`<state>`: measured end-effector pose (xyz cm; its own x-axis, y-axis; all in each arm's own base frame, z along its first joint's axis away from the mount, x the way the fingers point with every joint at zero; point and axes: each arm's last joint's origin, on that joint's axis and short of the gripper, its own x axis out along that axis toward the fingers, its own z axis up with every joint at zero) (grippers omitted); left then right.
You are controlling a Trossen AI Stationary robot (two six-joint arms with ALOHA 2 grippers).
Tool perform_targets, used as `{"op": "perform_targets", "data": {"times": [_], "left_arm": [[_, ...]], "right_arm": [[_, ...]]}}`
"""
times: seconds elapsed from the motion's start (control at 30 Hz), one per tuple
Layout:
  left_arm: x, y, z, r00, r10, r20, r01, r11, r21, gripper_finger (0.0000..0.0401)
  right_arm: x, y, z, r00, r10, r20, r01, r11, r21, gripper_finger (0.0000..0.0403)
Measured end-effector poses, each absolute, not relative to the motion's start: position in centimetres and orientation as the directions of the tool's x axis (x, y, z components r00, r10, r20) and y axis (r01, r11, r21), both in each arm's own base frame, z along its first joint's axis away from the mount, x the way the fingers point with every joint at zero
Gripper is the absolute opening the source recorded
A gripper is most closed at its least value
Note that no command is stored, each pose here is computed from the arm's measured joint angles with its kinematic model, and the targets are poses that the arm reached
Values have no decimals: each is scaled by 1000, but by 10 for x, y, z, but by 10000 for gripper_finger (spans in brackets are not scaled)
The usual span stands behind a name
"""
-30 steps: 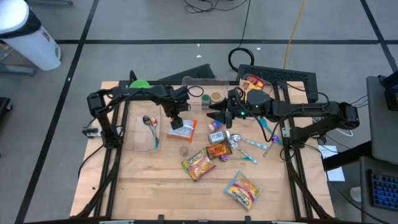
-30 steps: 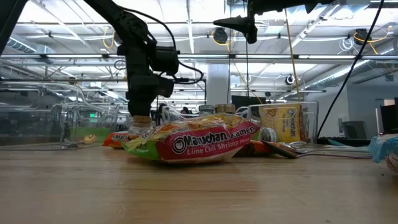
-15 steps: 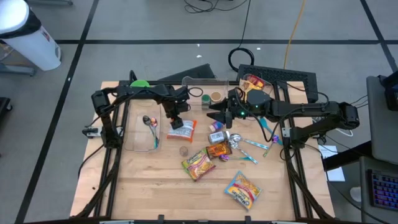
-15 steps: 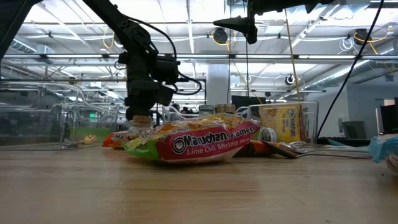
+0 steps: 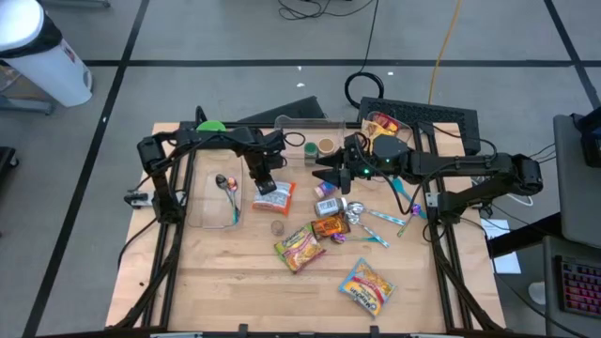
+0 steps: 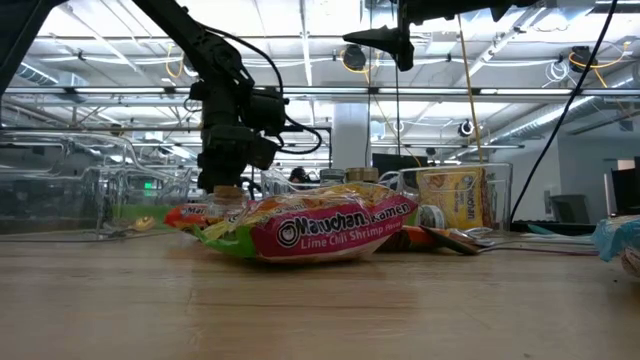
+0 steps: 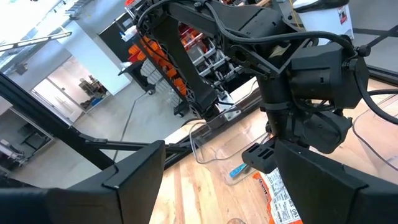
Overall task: Pick & Place Food Item
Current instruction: Put the orange noodle pack into the right transparent bin
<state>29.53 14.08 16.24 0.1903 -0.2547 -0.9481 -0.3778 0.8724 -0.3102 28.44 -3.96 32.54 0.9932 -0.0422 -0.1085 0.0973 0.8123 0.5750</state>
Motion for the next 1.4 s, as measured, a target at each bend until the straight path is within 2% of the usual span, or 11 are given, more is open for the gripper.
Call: {"op": "perform_targets", "data": {"times": [0.2,0.83,0.97,1.17,1.4], "left_arm": [[293,139,171,213,-259,-942,-368,872,-323,8],[276,111,249,452,-211,-866,-267,895,-357,2],[273,101,275,567,-163,-808,-248,901,-356,1],[269,88,315,752,-47,-657,-240,910,-339,1],[273,78,336,846,45,-531,-248,916,-317,1]], "right_arm": [[284,-40,325,993,-42,-114,100,812,575,293],[284,-40,325,992,-43,-115,102,812,575,293],[285,-40,328,996,-46,-77,82,815,574,293],[283,-50,346,991,-81,105,9,833,553,293],[279,-68,347,982,-148,116,53,810,584,293]]}}
